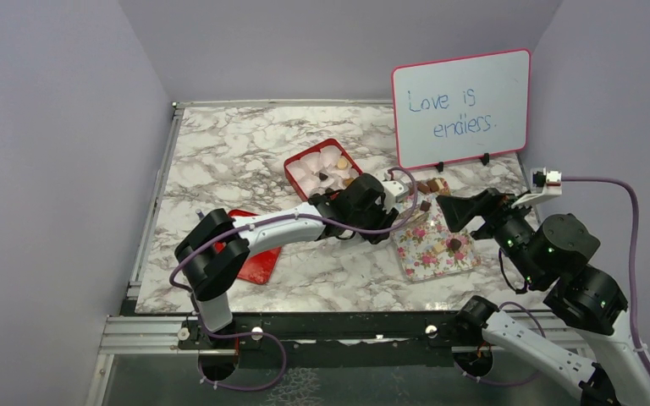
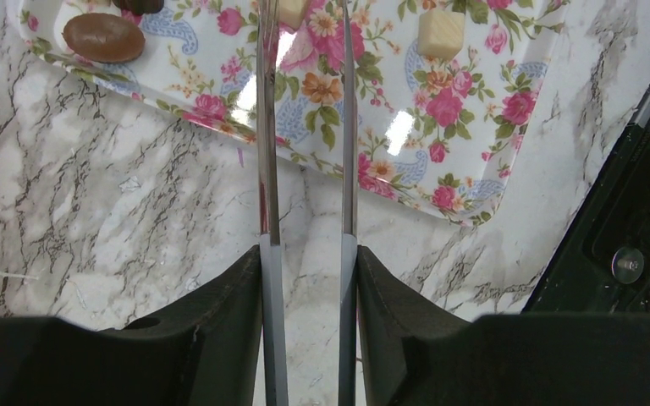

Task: Pack the chocolate

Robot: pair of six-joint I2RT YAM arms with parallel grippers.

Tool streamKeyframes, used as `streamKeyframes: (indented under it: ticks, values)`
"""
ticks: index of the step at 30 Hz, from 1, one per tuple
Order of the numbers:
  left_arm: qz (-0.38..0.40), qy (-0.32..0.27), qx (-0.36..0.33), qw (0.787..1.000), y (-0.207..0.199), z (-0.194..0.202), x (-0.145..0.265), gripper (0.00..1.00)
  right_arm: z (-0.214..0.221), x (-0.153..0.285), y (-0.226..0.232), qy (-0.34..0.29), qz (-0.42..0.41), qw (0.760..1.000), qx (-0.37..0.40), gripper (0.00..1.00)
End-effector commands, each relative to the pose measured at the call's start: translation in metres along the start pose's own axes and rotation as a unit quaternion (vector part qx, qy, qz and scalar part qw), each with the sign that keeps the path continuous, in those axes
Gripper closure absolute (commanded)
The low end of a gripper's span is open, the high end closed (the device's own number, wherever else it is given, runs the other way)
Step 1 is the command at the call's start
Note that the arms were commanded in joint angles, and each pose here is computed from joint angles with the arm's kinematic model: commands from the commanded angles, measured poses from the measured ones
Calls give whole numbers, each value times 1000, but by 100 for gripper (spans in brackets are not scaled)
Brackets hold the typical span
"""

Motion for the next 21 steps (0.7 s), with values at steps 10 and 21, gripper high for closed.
streamKeyframes:
  ticks: [10, 21]
  values:
    - [-20, -25, -29, 999, 5, -21, -18, 56, -4, 10, -4, -11, -4, 1000, -1, 2]
    - [-35, -11, -36, 999, 10, -13, -30, 56, -6, 12, -6, -12, -1, 1000, 1, 2]
Point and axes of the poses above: each gripper's point midway between its finger pads, its own x axis back along the fingers, its own y axis along the line the jaws close on, z = x × y, the point moved 2 cm from there along x, back along the fingers, and after that the axes turned 10 degrees about -x, right-handed, at the moved point
